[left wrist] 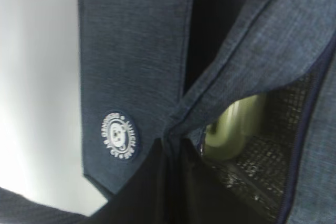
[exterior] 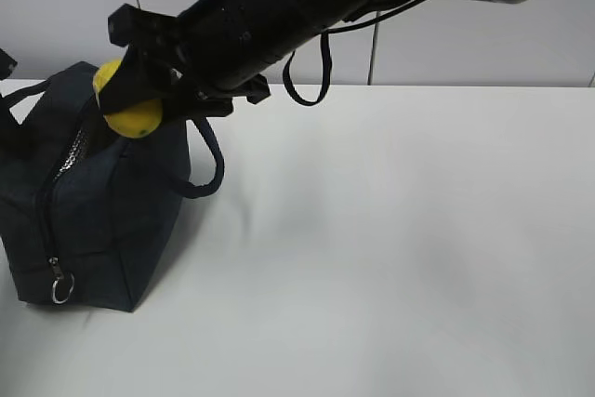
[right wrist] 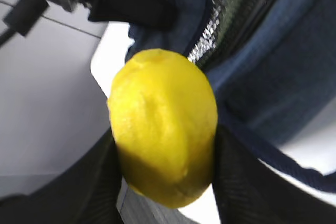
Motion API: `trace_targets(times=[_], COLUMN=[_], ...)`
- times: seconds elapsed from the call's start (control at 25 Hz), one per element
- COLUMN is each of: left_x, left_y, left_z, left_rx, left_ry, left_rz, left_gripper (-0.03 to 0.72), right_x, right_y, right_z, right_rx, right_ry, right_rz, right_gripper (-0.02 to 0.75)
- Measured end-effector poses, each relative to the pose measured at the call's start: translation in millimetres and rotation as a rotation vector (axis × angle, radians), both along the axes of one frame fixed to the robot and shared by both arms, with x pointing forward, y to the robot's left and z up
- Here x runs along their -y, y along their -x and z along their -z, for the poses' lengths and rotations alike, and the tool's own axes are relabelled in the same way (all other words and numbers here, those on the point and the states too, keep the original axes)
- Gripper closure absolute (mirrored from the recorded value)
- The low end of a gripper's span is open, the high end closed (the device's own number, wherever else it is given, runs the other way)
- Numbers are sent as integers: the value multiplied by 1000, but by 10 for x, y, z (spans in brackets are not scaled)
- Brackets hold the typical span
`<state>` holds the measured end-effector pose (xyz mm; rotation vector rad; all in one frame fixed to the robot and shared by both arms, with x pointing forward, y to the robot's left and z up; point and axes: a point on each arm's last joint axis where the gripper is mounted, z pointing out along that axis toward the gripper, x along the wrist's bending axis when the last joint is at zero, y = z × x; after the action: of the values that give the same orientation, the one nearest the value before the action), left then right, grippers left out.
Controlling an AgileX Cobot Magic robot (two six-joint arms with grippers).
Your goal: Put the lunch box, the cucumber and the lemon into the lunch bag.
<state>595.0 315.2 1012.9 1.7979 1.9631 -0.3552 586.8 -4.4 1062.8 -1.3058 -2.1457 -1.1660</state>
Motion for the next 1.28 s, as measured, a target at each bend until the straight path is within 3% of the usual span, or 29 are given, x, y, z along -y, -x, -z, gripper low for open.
trace_targets(times=[0.2,0.36,0.72,1.04,1.28], left_x=[60,78,143,161,162], left_y=[-8,-10,-39,-48,-49], left_z=[-37,-49,-104,-121,-122], left_rx=[17,20,65,83,86], left_ry=[75,99,188,212,213], left_rz=[11,11,16,22,25], left_gripper=[694,694,694,694,694], right_x=[-30,-32,-185,-238,-232], right_y=[-84,-136,-310,-394,-408], right_z=[-68,-82,319,590,609], right_rx=[74,106,24,-15,1], right_ry=[-76,-97,-189,-196,-182], right_rz=[61,107,142,167,173], right_gripper=[365,365,365,365,358])
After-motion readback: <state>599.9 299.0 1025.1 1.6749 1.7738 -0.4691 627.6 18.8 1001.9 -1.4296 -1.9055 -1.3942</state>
